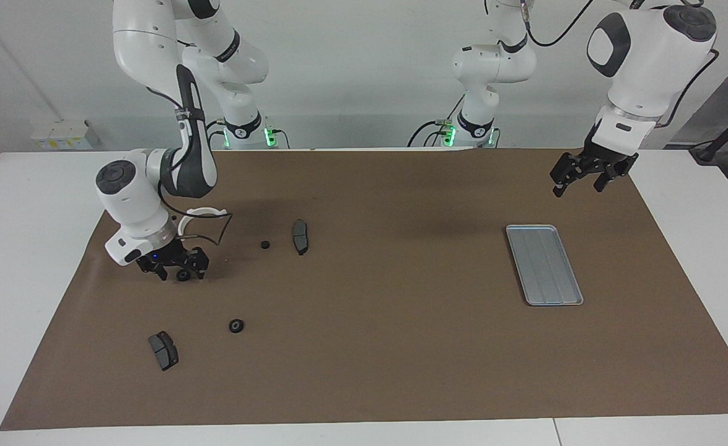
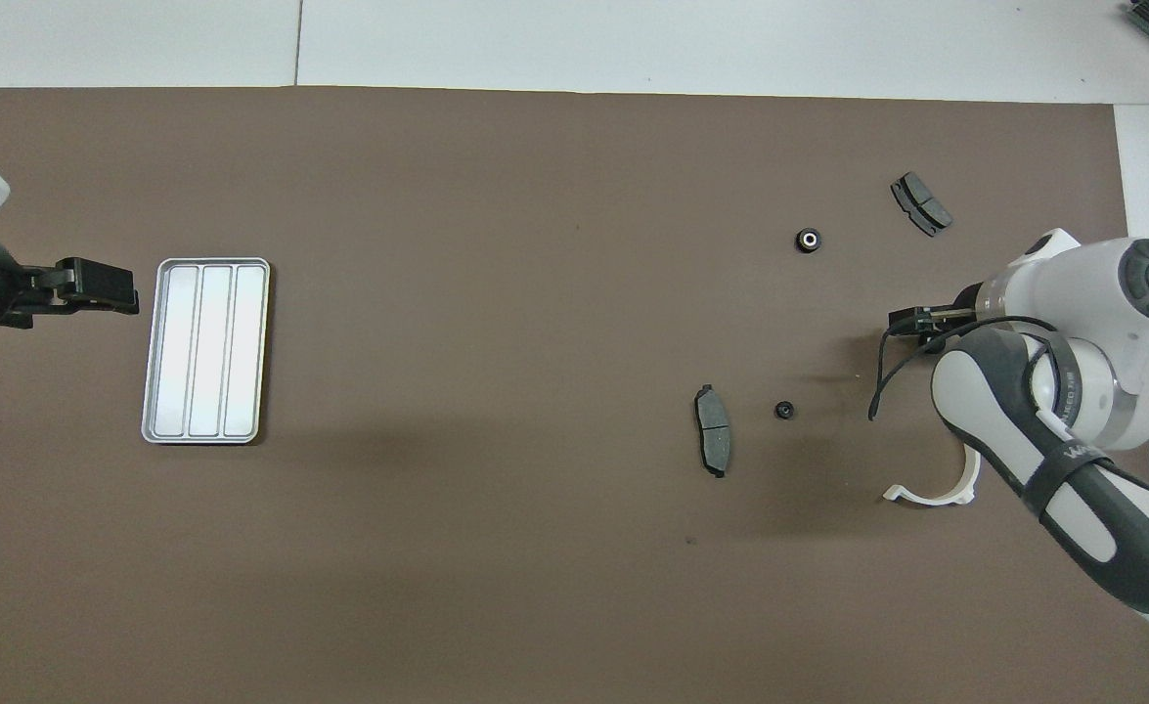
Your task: Pick bearing gear from pile to tray
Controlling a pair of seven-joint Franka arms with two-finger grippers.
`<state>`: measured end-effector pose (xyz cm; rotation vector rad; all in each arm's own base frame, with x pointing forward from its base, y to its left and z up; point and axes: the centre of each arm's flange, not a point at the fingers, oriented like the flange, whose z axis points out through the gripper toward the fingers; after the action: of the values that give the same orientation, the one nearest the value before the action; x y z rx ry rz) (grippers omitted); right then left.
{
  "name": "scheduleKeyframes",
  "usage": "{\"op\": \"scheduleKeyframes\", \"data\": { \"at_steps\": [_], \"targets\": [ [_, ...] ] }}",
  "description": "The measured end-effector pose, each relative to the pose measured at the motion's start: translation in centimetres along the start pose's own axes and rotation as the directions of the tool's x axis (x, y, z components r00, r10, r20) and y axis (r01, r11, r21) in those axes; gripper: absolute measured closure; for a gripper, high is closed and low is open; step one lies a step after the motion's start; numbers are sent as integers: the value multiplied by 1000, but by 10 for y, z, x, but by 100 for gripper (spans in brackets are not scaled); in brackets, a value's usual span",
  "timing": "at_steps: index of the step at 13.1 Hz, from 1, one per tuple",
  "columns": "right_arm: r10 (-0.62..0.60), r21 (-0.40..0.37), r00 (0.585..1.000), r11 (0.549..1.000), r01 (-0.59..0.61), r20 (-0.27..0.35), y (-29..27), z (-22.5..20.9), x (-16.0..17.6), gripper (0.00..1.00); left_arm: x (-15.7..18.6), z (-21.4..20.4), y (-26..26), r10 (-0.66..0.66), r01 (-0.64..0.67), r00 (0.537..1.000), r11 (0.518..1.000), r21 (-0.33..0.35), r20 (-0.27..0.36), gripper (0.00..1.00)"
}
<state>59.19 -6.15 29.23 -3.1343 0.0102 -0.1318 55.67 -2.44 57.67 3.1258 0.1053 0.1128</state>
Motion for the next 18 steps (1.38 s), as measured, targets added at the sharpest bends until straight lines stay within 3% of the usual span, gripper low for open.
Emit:
{"op": "scheduleKeyframes", "data": {
  "at_steps": [4,6,8,9,12,18],
  "targets": [
    [13,1,1000,1000,-13,9,8,11,-6,18,0,-1,0,0,0,1000,1000,0,-1,0],
    [13,0,1000,1000,-13,4,9,8,-6,34,0,-1,0,0,0,1000,1000,0,-1,0],
    [3,-2,1000,1000,-3,5,10,4,-6,61,0,-1,0,0,0,1000,1000,0,-1,0],
    [-6,-2,1000,1000,6,10,10,3,-7,66,0,-1,0,0,0,1000,1000,0,-1,0],
    [-17,1,1000,1000,17,22,5,1,-7,66,0,-1,0,1,-1,1000,1000,0,-1,0],
    [4,10,999,1000,-4,-41,-64,-28,14,66,0,-1,1,2,-2,1000,1000,0,-1,0]
  ]
}}
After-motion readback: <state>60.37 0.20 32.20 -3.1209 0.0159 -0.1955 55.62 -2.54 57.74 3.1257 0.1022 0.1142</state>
